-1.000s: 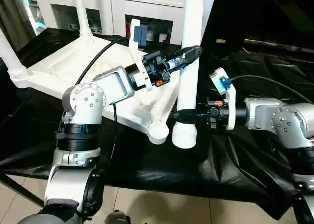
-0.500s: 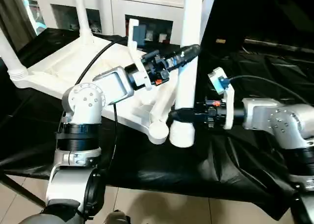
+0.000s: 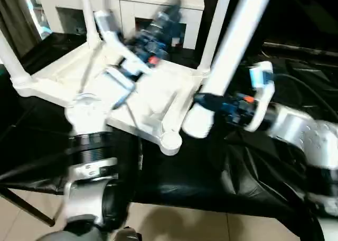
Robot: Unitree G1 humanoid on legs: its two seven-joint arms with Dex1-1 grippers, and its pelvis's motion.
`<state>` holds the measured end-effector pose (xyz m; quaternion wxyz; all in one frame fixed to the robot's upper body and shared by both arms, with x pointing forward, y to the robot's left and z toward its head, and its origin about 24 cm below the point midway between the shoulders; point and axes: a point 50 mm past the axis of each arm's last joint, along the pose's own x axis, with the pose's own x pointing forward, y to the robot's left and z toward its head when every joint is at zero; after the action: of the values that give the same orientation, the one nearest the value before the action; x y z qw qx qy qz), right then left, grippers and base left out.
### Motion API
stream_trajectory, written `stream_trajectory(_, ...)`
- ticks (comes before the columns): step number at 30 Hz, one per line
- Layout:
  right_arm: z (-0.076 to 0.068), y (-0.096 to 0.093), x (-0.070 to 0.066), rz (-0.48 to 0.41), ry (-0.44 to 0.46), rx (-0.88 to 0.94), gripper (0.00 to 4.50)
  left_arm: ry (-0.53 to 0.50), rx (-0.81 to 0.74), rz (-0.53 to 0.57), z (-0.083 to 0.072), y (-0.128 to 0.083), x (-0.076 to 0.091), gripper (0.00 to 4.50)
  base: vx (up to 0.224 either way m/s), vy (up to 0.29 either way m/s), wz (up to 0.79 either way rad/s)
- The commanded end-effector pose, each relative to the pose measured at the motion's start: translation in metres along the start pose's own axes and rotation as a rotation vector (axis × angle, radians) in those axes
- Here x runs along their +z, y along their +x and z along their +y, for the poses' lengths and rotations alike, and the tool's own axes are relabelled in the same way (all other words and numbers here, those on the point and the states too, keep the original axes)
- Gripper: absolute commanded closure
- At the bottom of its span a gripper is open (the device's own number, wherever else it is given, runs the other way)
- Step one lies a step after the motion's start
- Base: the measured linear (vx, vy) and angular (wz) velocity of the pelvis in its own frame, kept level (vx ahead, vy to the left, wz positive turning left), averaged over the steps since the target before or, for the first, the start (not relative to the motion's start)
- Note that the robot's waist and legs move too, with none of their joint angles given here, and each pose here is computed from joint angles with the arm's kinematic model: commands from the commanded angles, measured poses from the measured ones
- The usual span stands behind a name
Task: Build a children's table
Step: Pick table leg
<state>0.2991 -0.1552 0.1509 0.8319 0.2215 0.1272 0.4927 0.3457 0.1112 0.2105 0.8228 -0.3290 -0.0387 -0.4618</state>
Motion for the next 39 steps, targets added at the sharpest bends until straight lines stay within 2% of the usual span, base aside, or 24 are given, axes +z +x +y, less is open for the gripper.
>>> stream_trajectory(1,-0.010,-0.004,0.000,0.035,-0.110,-0.192,2.61,0.416,0.111,0.348,0.020,-0.007,-0.030,1.52,0.000,0.000,0.00)
stream_trajectory(2,-0.011,-0.005,0.000,0.037,-0.113,-0.204,2.61,0.445,0.114,0.371,0.022,-0.008,-0.032,1.52,0.000,0.000,0.00)
stream_trajectory(4,-0.017,-0.006,-0.003,0.037,-0.138,-0.296,2.61,0.603,0.119,0.499,0.034,-0.017,-0.038,1.52,0.000,0.000,0.00)
stream_trajectory(5,-0.017,-0.006,-0.003,0.037,-0.138,-0.296,2.61,0.603,0.119,0.499,0.034,-0.017,-0.038,1.52,0.000,0.000,0.00)
stream_trajectory(6,-0.024,-0.008,-0.006,0.023,-0.147,-0.377,2.61,0.757,0.106,0.642,0.045,-0.027,-0.041,1.52,0.000,0.000,0.00)
stream_trajectory(7,-0.027,-0.009,-0.008,0.015,-0.146,-0.405,2.61,0.815,0.081,0.717,0.049,-0.032,-0.041,1.52,0.000,0.000,0.00)
stream_trajectory(8,-0.029,-0.010,-0.009,0.008,-0.146,-0.424,2.61,0.848,0.059,0.777,0.051,-0.037,-0.041,1.52,0.000,0.000,0.00)
stream_trajectory(9,-0.029,-0.010,-0.009,0.008,-0.146,-0.424,2.61,0.848,0.059,0.777,0.051,-0.037,-0.041,1.52,0.000,0.000,0.00)
stream_trajectory(10,-0.030,-0.011,-0.011,0.001,-0.146,-0.447,2.61,0.867,0.014,0.875,0.054,-0.046,-0.038,1.52,0.000,0.000,0.00)
stream_trajectory(11,-0.030,-0.011,-0.012,-0.001,-0.146,-0.454,2.61,0.875,-0.012,0.921,0.055,-0.051,-0.038,1.52,0.000,0.000,0.00)
stream_trajectory(12,-0.030,-0.011,-0.012,-0.001,-0.146,-0.454,2.61,0.875,-0.012,0.921,0.055,-0.051,-0.038,1.52,0.000,0.000,0.00)
stream_trajectory(14,-0.031,-0.012,-0.016,0.002,-0.145,-0.463,2.61,0.882,-0.085,1.117,0.060,-0.070,-0.035,1.52,0.000,0.000,0.00)
stream_trajectory(20,-0.031,-0.011,-0.020,0.009,-0.151,-0.472,2.61,0.896,-0.120,1.222,0.068,-0.076,-0.036,1.52,0.000,0.000,0.00)
stream_trajectory(22,-0.031,-0.011,-0.022,0.010,-0.155,-0.478,2.61,0.918,-0.132,1.317,0.074,-0.082,-0.039,1.52,0.000,0.000,0.00)
stream_trajectory(27,-0.030,-0.011,-0.026,0.016,-0.154,-0.475,2.61,0.985,-0.097,1.297,0.083,-0.076,-0.046,1.52,0.000,0.000,0.00)
stream_trajectory(31,-0.027,-0.007,-0.029,0.022,-0.158,-0.471,2.61,0.952,-0.128,1.363,0.088,-0.084,-0.056,1.52,0.000,0.000,0.00)
stream_trajectory(33,-0.025,-0.007,-0.030,0.022,-0.159,-0.465,2.61,0.944,-0.116,1.362,0.091,-0.084,-0.058,1.52,0.000,0.000,0.00)
stream_trajectory(35,-0.025,-0.008,-0.032,0.021,-0.160,-0.465,2.61,0.947,-0.097,1.340,0.093,-0.081,-0.057,1.81,0.000,0.000,0.00)
stream_trajectory(39,-0.025,-0.009,-0.034,0.020,-0.159,-0.467,2.61,0.936,-0.096,1.326,0.093,-0.078,-0.054,2.01,0.000,0.000,0.00)
